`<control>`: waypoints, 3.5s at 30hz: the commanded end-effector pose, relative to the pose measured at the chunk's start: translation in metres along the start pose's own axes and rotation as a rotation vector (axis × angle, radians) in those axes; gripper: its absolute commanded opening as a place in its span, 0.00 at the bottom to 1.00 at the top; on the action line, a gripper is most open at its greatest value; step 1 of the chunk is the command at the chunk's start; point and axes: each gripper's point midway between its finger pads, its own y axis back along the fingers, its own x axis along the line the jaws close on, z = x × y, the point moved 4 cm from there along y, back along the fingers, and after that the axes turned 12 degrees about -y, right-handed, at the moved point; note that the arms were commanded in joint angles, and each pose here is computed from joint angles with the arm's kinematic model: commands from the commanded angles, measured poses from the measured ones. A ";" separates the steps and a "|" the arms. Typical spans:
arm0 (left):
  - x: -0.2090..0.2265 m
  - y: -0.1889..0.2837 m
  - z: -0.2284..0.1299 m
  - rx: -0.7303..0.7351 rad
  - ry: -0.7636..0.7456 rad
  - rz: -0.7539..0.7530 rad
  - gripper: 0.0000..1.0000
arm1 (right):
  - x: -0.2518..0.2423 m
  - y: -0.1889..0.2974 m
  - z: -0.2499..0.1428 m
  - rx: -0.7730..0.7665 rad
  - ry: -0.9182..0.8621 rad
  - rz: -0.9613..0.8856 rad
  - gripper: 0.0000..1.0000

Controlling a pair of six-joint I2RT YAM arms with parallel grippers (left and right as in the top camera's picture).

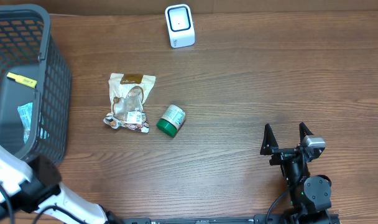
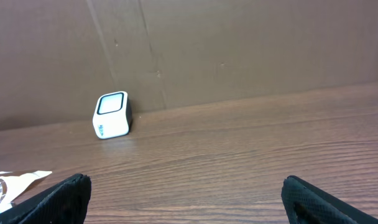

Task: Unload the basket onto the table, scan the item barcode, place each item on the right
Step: 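Lower the left gripper into the basket and grasp the green packet, then lift the green packet out and carry it toward the jar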

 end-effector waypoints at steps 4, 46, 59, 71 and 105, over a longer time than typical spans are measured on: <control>0.018 -0.092 -0.026 0.282 0.047 0.059 1.00 | -0.003 -0.001 -0.002 -0.002 -0.004 -0.015 1.00; 0.000 -0.292 -0.190 0.688 -0.189 0.029 0.75 | -0.003 -0.001 -0.003 -0.001 -0.004 -0.015 1.00; 0.000 -0.293 -0.185 0.673 -0.186 0.028 0.04 | -0.003 -0.001 -0.003 -0.001 -0.004 -0.015 1.00; -0.032 -0.178 -0.060 0.424 -0.177 -0.083 0.04 | -0.003 -0.001 -0.002 -0.002 -0.004 -0.015 1.00; -0.260 0.014 -0.246 0.419 -1.011 -0.432 0.04 | -0.003 -0.001 -0.002 -0.001 -0.004 -0.015 1.00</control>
